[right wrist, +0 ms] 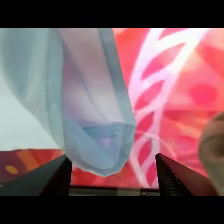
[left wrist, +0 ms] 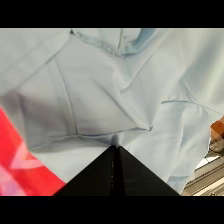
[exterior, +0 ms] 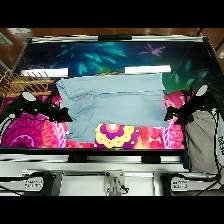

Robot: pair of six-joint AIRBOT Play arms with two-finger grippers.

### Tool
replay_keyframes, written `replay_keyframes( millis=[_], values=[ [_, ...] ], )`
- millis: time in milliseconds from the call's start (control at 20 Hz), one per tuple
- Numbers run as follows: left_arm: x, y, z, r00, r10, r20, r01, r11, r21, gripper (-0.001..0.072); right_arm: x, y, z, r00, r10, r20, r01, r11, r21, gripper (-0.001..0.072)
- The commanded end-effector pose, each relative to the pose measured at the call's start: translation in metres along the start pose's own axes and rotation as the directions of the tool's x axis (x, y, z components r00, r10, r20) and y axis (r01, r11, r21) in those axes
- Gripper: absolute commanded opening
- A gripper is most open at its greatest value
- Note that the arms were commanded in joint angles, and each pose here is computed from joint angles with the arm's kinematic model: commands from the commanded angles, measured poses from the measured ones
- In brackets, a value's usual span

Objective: Fold the shirts.

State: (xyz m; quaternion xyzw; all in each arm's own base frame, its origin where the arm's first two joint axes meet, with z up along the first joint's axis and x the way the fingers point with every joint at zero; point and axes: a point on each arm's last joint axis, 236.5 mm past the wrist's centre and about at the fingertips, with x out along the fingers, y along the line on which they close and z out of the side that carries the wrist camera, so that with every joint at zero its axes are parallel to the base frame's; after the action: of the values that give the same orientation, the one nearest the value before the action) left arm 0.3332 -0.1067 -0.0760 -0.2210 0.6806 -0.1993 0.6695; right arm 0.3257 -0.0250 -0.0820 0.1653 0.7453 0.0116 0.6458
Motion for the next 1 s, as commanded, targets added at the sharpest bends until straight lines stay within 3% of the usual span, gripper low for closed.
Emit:
replay_keyframes(
  millis=[0, 200, 250, 300, 400, 700, 950],
  values=[
    [-0.001, 0.0, 0.0, 1.0, 0.0, 0.0, 0.0, 1.0, 0.002, 0.0046, 0.014, 0.0, 0.006, 1.0, 0.002, -0.003, -0.002, 1.0, 0.016, 0.063],
    [-0.001, 0.0, 0.0, 1.0, 0.0, 0.0, 0.0, 1.0, 0.003, 0.0046, 0.028, 0.0, 0.011, 1.0, 0.019, -0.015, -0.019, 0.999, 0.044, 0.0613],
    [-0.001, 0.0, 0.0, 1.0, 0.0, 0.001, 0.0, 1.0, 0.003, 0.0047, 0.03, 0.006, 0.012, 0.999, 0.045, -0.017, -0.044, 0.998, 0.052, 0.0397],
    [-0.001, 0.0, 0.0, 1.0, 0.0, 0.001, 0.0, 1.0, 0.002, 0.0047, 0.032, 0.012, 0.012, 0.997, 0.075, -0.021, -0.073, 0.995, 0.061, 0.0237],
    [-0.001, 0.0, 0.0, 1.0, -0.001, 0.0, 0.001, 1.0, 0.002, 0.0047, 0.033, 0.018, 0.013, 0.995, 0.098, -0.021, -0.097, 0.994, 0.052, 0.0067],
    [-0.013, 0.004, 0.006, 1.0, -0.003, 0.016, 0.003, 1.0, -0.006, 0.0045, 0.029, 0.022, -0.018, 0.982, 0.115, -0.148, -0.113, 0.993, 0.025, 0.0066],
    [-0.065, -0.001, 0.07, 0.981, 0.096, 0.171, -0.112, 0.99, 0.087, 0.0044, 0.014, 0.052, -0.053, 0.954, 0.228, -0.195, -0.227, 0.973, 0.027, 0.0066]
  ],
)
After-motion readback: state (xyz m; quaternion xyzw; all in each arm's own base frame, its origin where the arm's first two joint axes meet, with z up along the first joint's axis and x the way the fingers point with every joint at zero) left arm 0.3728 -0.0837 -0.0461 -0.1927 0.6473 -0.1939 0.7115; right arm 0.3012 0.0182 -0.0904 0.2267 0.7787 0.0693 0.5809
